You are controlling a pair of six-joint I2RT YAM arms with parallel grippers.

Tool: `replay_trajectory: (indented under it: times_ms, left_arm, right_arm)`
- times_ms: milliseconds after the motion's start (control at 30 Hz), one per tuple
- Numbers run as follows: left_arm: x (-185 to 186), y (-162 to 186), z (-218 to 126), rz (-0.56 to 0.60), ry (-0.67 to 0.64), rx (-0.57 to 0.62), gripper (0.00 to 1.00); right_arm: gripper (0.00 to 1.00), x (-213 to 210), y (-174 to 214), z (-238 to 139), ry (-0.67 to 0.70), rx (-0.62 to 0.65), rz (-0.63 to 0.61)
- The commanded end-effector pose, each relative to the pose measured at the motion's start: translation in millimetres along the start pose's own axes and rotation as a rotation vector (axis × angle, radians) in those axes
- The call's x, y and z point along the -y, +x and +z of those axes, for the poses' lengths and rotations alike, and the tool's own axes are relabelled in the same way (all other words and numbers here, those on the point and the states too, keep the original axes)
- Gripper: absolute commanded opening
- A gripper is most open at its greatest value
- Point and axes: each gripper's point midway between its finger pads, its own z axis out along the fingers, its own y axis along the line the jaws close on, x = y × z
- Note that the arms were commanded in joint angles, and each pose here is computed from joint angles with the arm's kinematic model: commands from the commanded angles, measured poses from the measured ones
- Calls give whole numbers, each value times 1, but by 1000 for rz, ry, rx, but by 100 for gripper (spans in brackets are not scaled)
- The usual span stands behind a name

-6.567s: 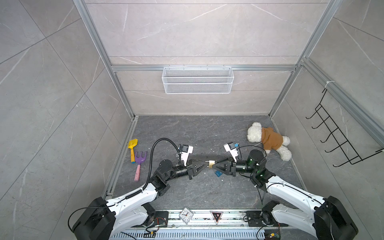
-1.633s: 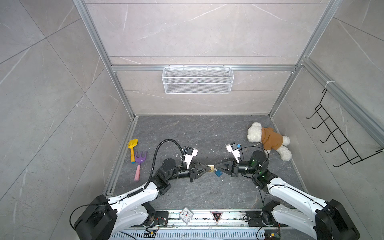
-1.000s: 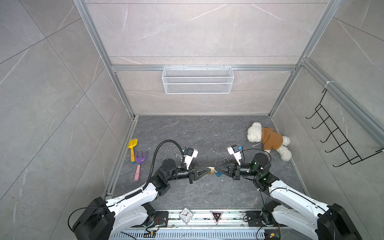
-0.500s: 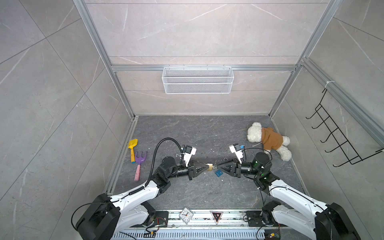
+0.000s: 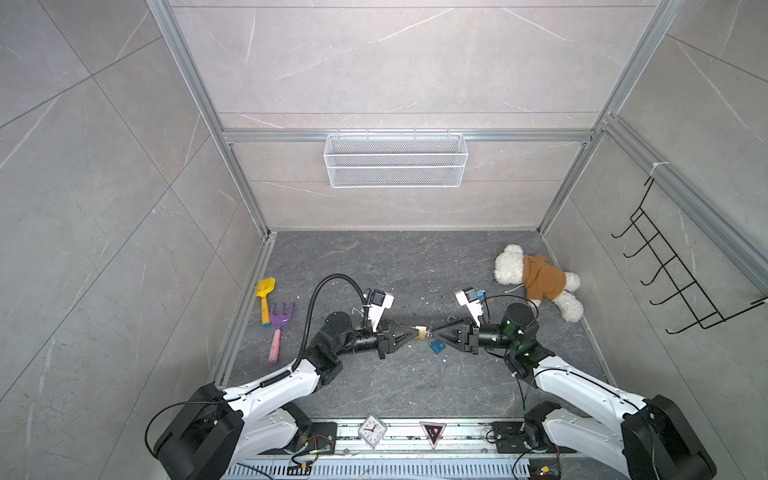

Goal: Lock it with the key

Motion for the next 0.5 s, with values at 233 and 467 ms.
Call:
replay_trajectory:
  times_ms: [233, 467]
  left_arm:
    - [20, -27, 5, 73, 68, 55, 0]
    - [19, -28, 5, 75, 63, 60, 0]
  right_arm:
    - [30, -5, -2, 1, -35, 11, -23]
    - [28, -7, -1, 4, -52, 1, -18]
